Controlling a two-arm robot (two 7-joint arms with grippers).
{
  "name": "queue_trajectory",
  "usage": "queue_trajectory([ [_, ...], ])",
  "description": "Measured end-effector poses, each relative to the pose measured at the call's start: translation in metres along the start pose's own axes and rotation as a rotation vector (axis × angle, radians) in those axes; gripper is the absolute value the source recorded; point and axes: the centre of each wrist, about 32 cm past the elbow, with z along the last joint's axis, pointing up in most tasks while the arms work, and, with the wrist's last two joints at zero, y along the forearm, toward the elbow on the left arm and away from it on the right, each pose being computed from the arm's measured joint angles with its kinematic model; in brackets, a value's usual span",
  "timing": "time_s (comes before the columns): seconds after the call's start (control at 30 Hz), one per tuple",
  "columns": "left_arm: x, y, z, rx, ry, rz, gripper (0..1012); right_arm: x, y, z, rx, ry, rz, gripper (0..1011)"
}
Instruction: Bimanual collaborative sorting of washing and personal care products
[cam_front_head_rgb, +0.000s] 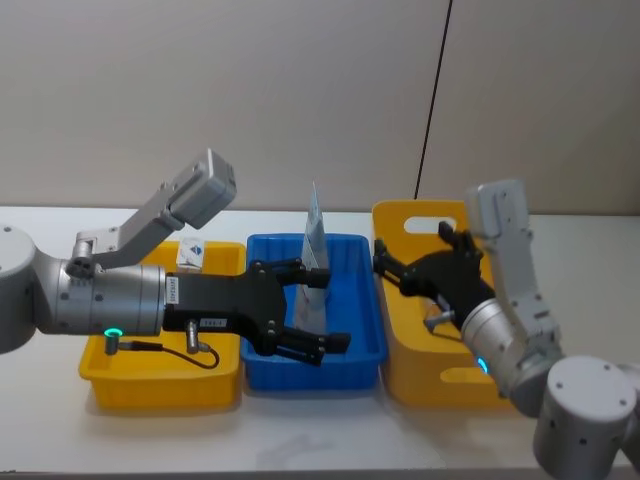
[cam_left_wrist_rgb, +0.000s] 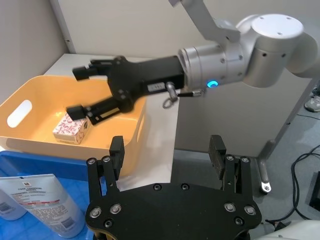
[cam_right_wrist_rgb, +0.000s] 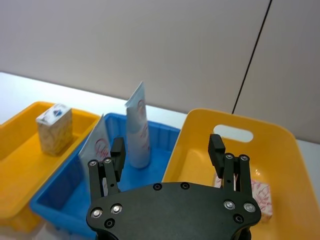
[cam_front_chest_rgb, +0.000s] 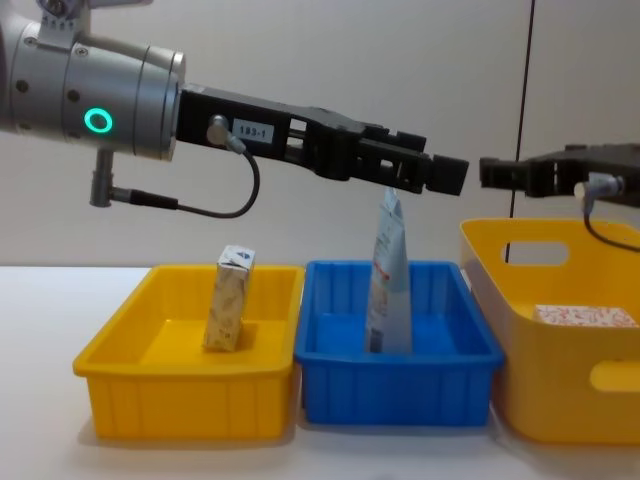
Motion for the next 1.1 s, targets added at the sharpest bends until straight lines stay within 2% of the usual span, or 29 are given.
queue_trajectory([
  [0.27, 0.0000, 0.0000, 0.0000, 0.000, 0.000, 0.000, 1001, -0.013, -0.011, -0.008, -0.021, -0.005, 0.022, 1004],
  [0.67, -0.0016, 0.0010, 0.0001, 0.001, -0.002, 0.013, 1001, -0.018, -0.014, -0.012, -0.027, -0.007, 0.029, 1004],
  [0.83, -0.0049, 0.0041, -0.0003, 0.004, 0.000, 0.030, 1001, -0.019, -0.014, -0.013, -0.027, -0.005, 0.038, 1004],
  [1.1, -0.0158, 0.0157, 0.0002, 0.015, 0.008, 0.072, 1001, -0.024, -0.013, -0.015, -0.030, -0.003, 0.057, 1004],
])
